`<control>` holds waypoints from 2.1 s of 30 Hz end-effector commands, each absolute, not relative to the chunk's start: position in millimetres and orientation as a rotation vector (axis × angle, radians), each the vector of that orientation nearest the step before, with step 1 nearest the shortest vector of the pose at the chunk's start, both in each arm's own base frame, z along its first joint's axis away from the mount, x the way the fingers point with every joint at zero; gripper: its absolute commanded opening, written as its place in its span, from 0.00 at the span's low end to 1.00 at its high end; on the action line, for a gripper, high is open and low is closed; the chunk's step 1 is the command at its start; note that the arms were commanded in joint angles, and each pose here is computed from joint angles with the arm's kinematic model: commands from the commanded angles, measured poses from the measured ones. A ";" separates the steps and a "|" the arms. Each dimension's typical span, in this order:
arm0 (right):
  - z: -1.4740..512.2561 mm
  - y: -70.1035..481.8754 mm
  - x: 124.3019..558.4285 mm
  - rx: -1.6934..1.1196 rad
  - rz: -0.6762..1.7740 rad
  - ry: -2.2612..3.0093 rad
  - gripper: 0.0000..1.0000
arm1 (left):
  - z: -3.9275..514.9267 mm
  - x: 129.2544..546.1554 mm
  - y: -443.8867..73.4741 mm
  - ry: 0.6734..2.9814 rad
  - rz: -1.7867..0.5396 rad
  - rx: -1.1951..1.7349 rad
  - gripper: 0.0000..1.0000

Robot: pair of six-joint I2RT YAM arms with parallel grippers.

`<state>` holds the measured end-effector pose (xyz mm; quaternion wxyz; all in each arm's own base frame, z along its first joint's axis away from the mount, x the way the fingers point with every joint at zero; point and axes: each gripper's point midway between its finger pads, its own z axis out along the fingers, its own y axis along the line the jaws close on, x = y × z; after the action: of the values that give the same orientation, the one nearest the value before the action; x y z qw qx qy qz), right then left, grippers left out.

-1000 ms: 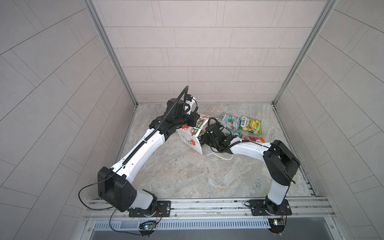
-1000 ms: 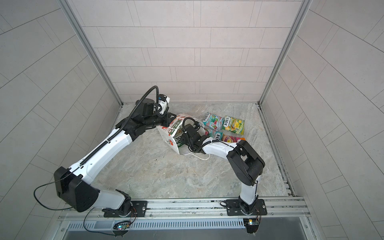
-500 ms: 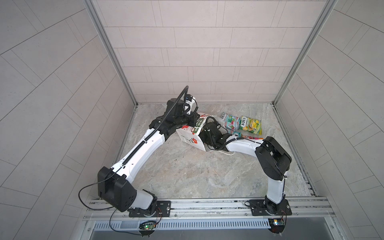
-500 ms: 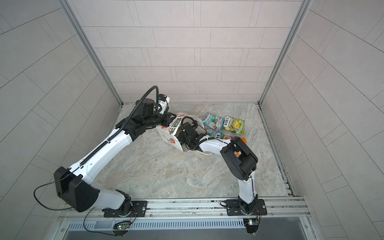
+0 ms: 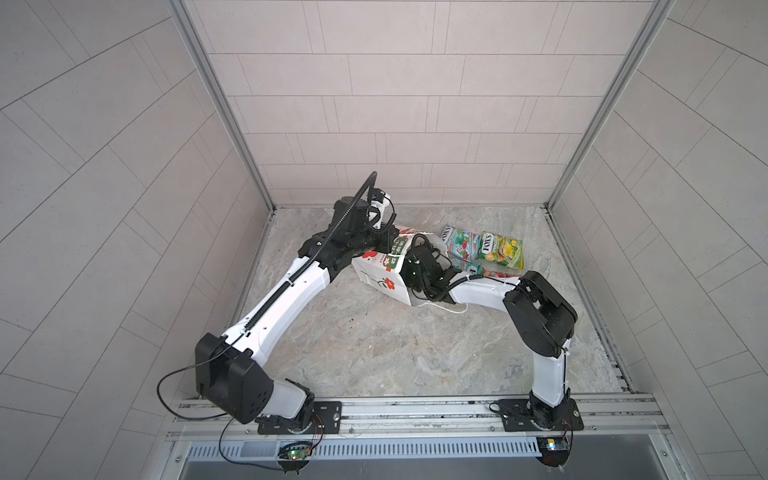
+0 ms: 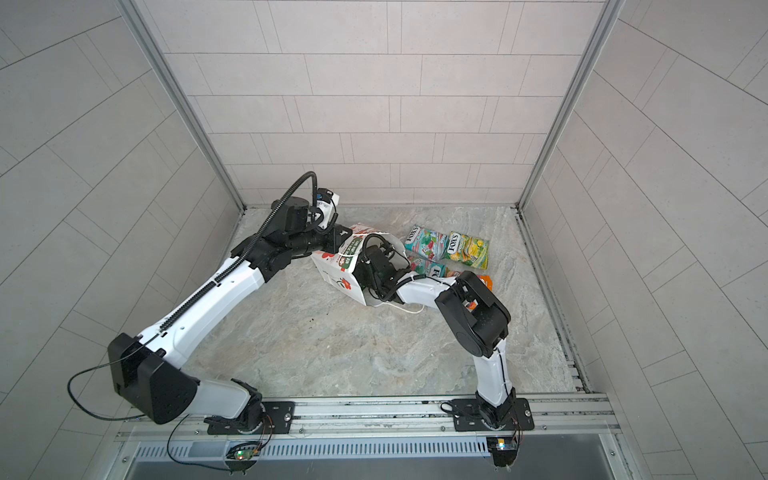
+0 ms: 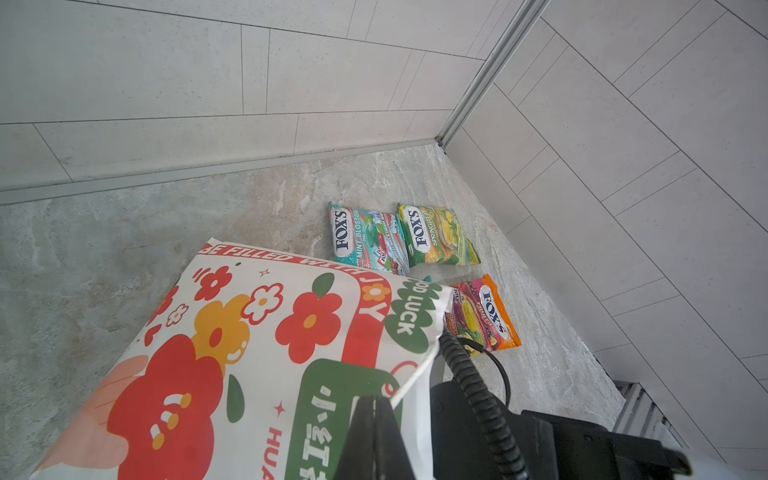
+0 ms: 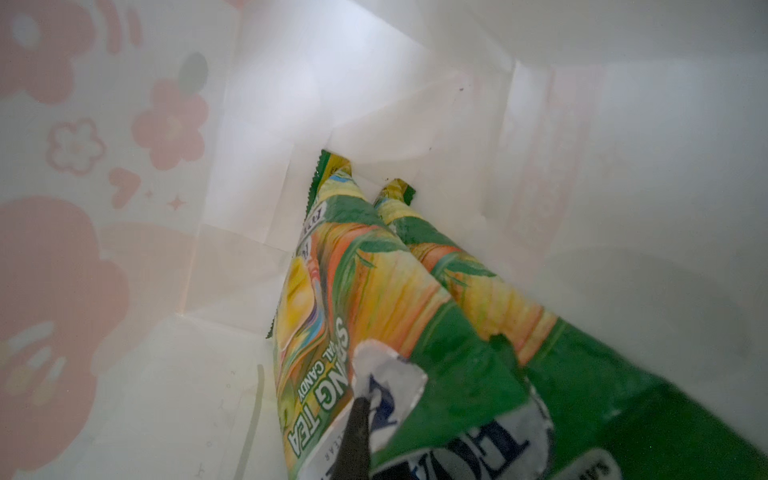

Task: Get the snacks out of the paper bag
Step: 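Pull the Spring Tea packet up out of the bag with the right gripper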

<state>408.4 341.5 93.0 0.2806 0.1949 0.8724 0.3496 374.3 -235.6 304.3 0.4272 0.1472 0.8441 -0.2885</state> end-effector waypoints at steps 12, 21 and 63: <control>161.9 306.7 378.8 0.338 0.938 2.271 0.00 | 302.3 379.8 -224.0 2.124 -0.637 0.325 0.00; 193.9 272.6 361.4 0.269 0.916 2.243 0.00 | 300.3 379.9 -225.3 2.130 -0.643 0.329 0.00; 294.3 103.2 269.2 0.143 0.500 2.148 0.00 | 304.1 375.0 -232.9 2.122 -0.699 0.366 0.00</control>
<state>276.3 127.6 305.1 0.4491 0.0438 0.8561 0.2520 375.5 -231.7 299.3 0.4238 0.1409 0.8508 -0.2769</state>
